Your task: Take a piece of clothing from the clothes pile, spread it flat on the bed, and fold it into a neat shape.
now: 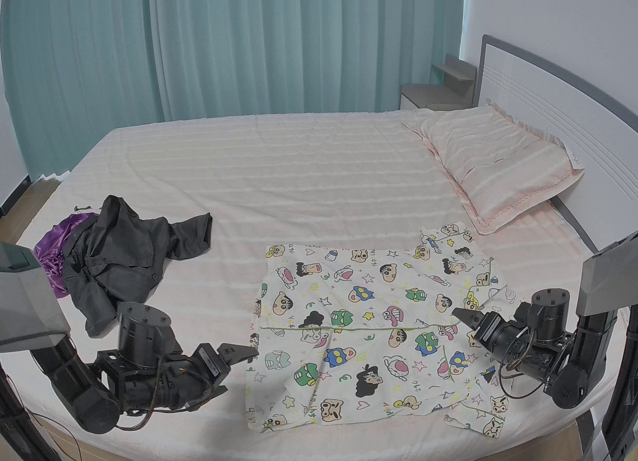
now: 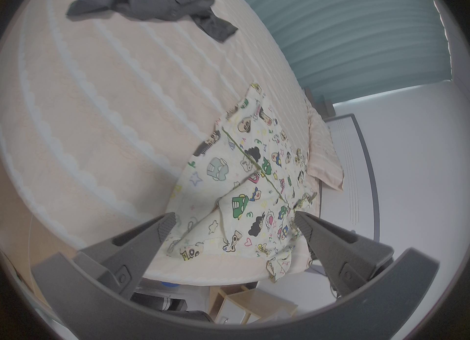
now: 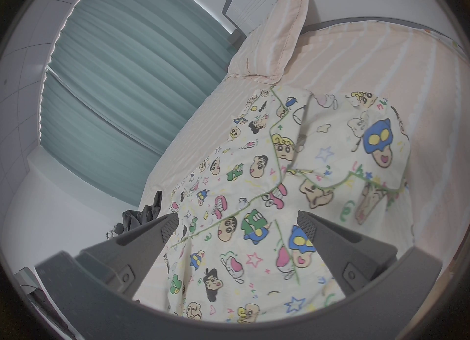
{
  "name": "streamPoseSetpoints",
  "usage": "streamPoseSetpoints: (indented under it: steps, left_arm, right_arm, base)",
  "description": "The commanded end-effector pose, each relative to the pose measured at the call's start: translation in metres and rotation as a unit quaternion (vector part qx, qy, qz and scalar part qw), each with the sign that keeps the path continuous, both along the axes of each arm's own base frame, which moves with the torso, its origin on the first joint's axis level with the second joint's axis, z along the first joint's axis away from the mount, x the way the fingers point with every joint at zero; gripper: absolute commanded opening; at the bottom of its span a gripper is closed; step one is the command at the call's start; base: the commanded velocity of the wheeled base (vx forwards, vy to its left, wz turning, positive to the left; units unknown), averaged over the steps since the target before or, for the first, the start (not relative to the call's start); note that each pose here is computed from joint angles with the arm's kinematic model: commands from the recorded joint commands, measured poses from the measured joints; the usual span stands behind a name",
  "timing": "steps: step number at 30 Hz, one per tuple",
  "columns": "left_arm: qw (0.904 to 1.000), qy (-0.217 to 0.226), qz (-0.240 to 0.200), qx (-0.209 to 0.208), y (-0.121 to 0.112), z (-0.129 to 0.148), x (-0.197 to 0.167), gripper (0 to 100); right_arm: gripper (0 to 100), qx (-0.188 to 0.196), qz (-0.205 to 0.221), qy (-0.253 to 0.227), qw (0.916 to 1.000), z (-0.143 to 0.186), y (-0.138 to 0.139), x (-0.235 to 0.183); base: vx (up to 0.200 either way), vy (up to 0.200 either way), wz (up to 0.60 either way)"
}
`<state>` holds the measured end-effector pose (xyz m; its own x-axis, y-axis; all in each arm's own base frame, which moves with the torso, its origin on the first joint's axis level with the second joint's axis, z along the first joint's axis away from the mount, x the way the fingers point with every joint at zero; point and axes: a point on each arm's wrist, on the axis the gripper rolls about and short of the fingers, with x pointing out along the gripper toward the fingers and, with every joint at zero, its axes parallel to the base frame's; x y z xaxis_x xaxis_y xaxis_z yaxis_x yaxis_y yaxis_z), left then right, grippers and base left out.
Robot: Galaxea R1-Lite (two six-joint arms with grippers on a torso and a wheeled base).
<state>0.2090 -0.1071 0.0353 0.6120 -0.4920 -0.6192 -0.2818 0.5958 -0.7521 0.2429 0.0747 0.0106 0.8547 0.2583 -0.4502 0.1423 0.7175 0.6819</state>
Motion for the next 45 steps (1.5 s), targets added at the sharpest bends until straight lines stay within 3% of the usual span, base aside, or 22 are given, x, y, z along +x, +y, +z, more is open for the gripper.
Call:
streamPoseSetpoints:
  steps: [1,7,9,12,35,41,42,45]
  left_arm:
    - [0.9989,0.006,-0.046,0.012,-0.032,-0.015,0.008,100]
    - [0.9968,-0.006,-0.066,0.043,-0.065,-0.032,0.013,100]
    - [0.995,-0.025,-0.064,0.072,-0.072,-0.036,0.016,100]
    - [0.9831,-0.055,-0.092,0.148,-0.087,-0.054,0.011,100]
    - [0.968,-0.09,-0.149,0.181,-0.108,-0.064,0.01,100]
    - [0.9677,-0.094,-0.143,0.184,-0.112,-0.068,0.017,100]
    - [0.9676,-0.098,-0.139,0.187,-0.113,-0.068,0.018,0]
    - [0.9668,-0.099,-0.126,0.199,-0.112,-0.07,0.02,0]
  right_arm:
    - [100,0.006,0.003,-0.016,0.9998,0.007,0.002,-0.001]
    - [100,0.005,0.002,-0.016,0.9999,0.006,0.002,-0.001]
    - [100,0.005,0.002,-0.016,0.9998,0.007,0.002,-0.001]
    - [100,0.005,0.002,-0.016,0.9998,0.007,0.002,0.0]
    - [100,0.006,0.001,-0.015,0.9999,0.006,0.001,0.0]
    - [100,0.006,0.001,-0.015,0.9999,0.005,0.001,0.001]
    - [100,0.006,0.001,-0.015,0.9999,0.005,0.001,0.001]
    - [100,0.006,0.0,-0.016,0.9999,0.006,0.001,0.0]
  base:
    - [0.0,0.0,0.0]
    - [0.0,0.0,0.0]
    - [0.0,0.0,0.0]
    - [0.0,0.0,0.0]
    - [0.0,0.0,0.0]
    - [0.0,0.0,0.0]
    - [0.0,0.0,0.0]
    - [0.0,0.0,0.0]
